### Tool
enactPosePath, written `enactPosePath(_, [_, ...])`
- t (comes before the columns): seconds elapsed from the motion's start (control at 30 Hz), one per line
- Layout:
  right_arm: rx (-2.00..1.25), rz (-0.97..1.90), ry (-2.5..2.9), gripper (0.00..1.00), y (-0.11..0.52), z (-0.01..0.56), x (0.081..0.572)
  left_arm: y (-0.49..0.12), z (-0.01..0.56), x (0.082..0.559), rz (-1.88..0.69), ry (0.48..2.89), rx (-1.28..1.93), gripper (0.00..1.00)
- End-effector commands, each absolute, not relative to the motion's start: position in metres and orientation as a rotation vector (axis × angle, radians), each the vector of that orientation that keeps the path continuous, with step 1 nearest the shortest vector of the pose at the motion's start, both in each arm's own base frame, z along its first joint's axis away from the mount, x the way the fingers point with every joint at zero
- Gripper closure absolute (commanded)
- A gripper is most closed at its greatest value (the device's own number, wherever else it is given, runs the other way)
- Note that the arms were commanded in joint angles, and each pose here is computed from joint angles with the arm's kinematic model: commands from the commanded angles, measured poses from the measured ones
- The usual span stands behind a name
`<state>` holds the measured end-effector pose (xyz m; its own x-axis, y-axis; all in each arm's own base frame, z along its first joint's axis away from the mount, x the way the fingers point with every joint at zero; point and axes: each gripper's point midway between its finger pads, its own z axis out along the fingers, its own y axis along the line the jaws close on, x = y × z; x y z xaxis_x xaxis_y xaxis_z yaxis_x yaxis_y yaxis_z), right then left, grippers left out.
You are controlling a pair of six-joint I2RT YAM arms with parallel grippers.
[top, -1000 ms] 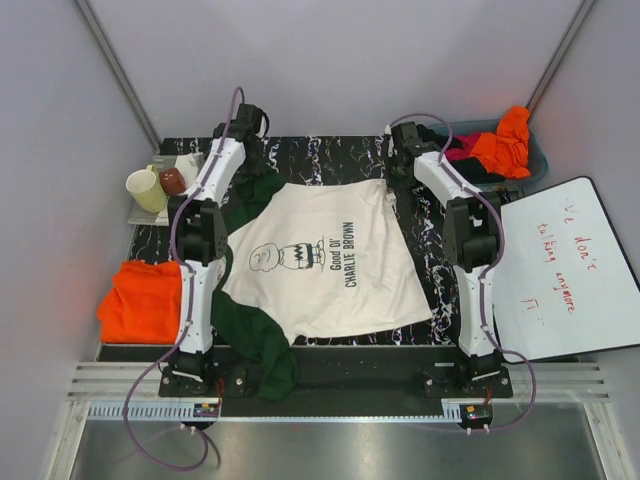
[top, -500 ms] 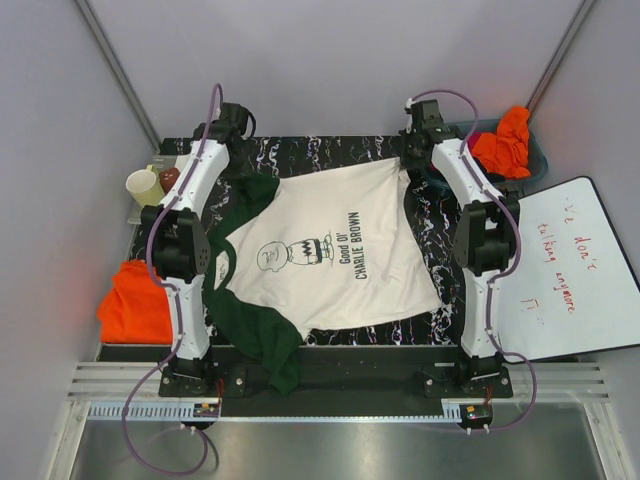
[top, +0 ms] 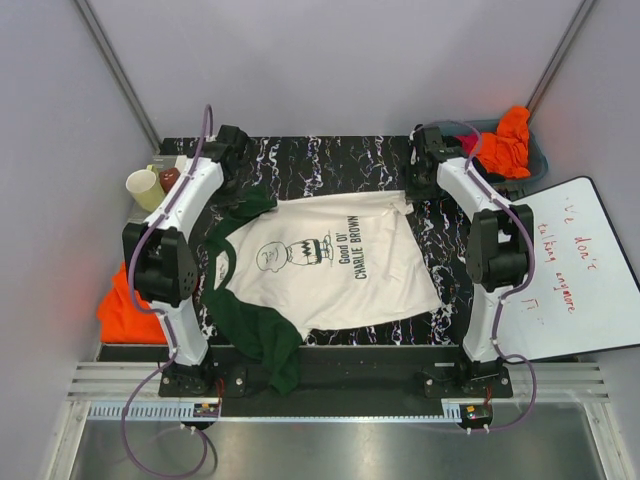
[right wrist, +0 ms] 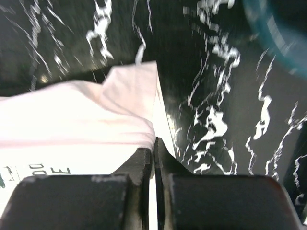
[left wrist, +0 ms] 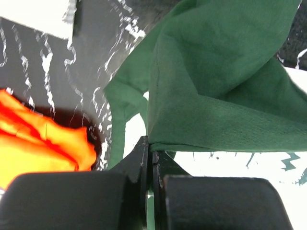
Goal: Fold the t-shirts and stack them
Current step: Fold the tshirt
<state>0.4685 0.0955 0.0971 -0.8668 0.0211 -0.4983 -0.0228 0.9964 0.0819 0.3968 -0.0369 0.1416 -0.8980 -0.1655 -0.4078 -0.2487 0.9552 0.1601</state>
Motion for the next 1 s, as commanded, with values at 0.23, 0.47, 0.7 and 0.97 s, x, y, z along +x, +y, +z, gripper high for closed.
enactPosePath(0.23, [0.01, 0.113, 2.705, 1.0, 0.091, 0.085, 0.43, -0.025, 0.118, 0.33, 0.421, 2.831, -0.431, 1.0])
enactPosePath(0.47, [-0.045, 0.201, 2.838, 0.71, 0.101, 0.066, 0.401, -0.025, 0.104, 0.315, 0.462, 2.907, -0.441, 0.45])
enactPosePath(0.7, [-0.11, 0.304, 2.71, 0.0, 0.11, 0.119, 0.396, -0.02, 0.139, 0.336, 0.462, 2.773, -0.407, 0.01])
enactPosePath(0.97, [-0.099, 0.321, 2.664, 0.0, 0.12, 0.119, 0.436, -0.028, 0.157, 0.378, 0.405, 2.67, -0.348, 0.01])
